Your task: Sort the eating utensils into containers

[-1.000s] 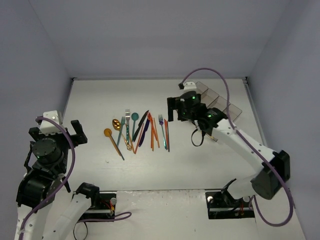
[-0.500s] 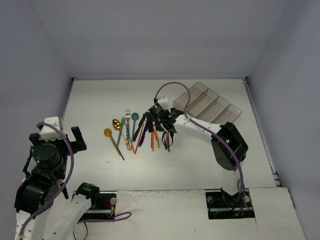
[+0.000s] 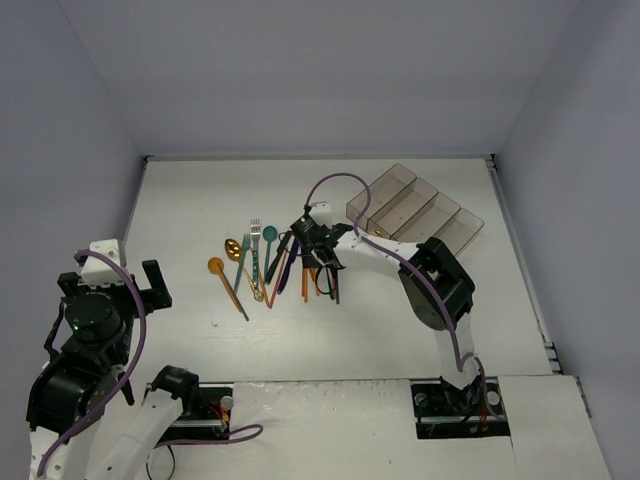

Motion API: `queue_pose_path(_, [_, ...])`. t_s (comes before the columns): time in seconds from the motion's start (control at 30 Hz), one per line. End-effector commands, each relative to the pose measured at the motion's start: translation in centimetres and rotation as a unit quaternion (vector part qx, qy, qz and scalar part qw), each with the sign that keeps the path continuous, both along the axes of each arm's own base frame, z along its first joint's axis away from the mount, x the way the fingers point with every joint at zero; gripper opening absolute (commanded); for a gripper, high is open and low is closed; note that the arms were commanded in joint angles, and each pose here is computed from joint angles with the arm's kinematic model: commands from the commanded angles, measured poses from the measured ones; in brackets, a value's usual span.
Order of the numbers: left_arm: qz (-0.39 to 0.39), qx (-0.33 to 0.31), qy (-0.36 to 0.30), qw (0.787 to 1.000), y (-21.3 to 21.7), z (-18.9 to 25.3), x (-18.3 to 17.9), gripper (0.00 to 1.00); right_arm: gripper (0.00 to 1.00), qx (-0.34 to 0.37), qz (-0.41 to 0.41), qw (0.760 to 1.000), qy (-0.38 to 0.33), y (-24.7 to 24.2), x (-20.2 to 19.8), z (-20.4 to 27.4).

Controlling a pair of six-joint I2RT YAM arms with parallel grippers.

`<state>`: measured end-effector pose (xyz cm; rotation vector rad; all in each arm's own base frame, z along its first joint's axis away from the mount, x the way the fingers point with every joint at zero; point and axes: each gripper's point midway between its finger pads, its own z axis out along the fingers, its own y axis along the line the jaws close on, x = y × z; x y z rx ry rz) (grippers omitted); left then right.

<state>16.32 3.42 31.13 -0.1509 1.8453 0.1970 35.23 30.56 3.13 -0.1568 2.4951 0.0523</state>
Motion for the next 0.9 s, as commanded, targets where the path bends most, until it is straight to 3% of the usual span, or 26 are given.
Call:
queue_pose_path(0.0, [0.001, 0.0, -0.021, 1.0, 0.1, 1.7, 0.0, 0.97, 0.42, 0.019, -0.042, 0.998, -0.042, 0.3, 2.5, 2.0])
queue_pose_path(0.37, [-0.004, 0.006, -0.012, 1.0, 0.0, 1.4, 0.1, 0.97, 0.32, 0.009, -0.06, 0.998, -0.029, -0.6, 3.6, -0.1])
queue_pose_path(0.6, [0.0, 0.011, -0.005, 1.0, 0.1, 1.1, 0.3, 0.97, 0.12, 0.009, -0.049, 0.999, -0.019, -0.1, 3.8, -0.9])
queue_pose_path(0.7, [0.002, 0.011, -0.004, 1.0, 0.2, 1.0, 0.4, 0.97, 0.0, 0.014, -0.042, 0.999, -0.02, 0.3, 3.9, -0.4])
queue_pose_path(0.87, [0.004, 0.005, -0.004, 1.0, 0.1, 1.1, 0.5, 0.97, 0.0, 0.049, -0.051, 0.996, -0.058, 0.5, 5.3, 4.2])
